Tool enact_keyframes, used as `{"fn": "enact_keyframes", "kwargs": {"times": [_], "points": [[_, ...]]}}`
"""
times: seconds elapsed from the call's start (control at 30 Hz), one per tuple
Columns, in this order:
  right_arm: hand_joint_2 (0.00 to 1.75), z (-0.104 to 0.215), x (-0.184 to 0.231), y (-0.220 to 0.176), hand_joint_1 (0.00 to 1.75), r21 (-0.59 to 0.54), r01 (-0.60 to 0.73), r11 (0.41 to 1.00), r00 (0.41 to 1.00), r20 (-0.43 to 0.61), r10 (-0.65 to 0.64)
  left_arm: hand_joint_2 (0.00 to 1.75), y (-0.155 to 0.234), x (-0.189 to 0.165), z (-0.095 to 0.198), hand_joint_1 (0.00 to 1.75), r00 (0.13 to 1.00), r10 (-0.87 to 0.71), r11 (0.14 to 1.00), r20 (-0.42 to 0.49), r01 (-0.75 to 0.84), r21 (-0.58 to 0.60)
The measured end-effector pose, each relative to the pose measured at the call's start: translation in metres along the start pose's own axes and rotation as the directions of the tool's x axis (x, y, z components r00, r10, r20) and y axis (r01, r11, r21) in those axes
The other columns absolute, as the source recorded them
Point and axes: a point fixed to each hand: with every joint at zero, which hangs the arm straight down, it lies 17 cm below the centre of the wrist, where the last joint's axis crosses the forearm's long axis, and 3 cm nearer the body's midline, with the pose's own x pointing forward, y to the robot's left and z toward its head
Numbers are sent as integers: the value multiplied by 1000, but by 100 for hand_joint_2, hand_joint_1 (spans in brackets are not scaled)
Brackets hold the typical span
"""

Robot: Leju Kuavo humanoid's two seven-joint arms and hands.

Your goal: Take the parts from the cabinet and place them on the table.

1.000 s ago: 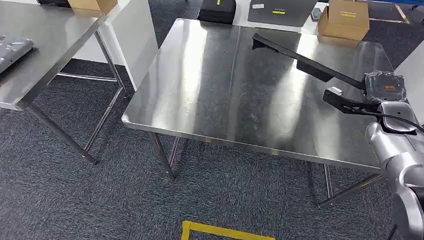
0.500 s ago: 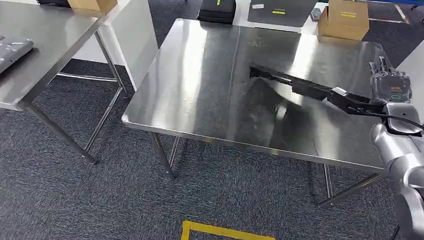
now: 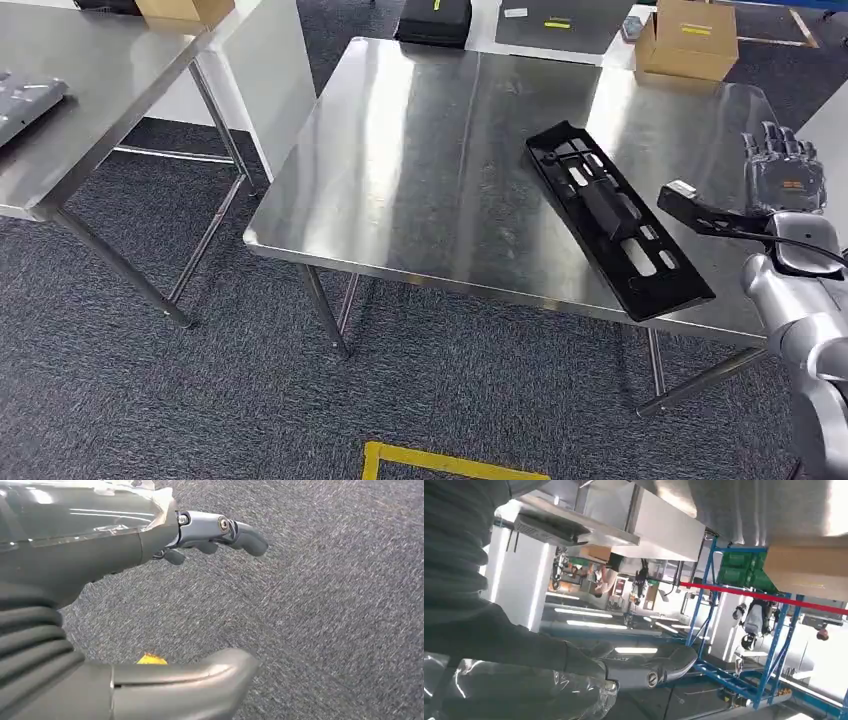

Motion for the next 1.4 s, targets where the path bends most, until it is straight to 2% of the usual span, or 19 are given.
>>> {"fn": "enact_keyframes", "kwargs": {"times": [0.4,0.57,0.7,0.87,1.07,1.27,1.4], "points": [[0,1,-25,2,0,11,43,999,997,-69,-42,0,-6,-3,5,0,1000,8,1000,-7,-8,-23],[0,-1,-64,-17,0,-63,-5,998,992,-123,-3,0,-3,-12,6,0,999,18,1000,-27,-19,-19],[0,1,-106,-46,0,-178,-2,984,990,-140,-23,0,-3,-18,9,0,998,34,999,-51,-35,-10],[0,28,-144,-48,0,-268,12,963,988,-144,-52,0,-7,-24,16,0,996,46,999,-74,-47,-10],[0,46,-169,-47,0,-286,-10,958,985,-167,-40,0,-8,-27,18,0,995,51,999,-83,-51,-5],[0,56,-177,-44,0,-293,-14,956,986,-166,-37,0,-10,-28,20,0,995,51,999,-86,-52,-8],[0,114,-155,-7,0,-284,-7,959,998,-65,-12,0,-13,-27,24,0,996,53,998,-76,-54,-13]]}}
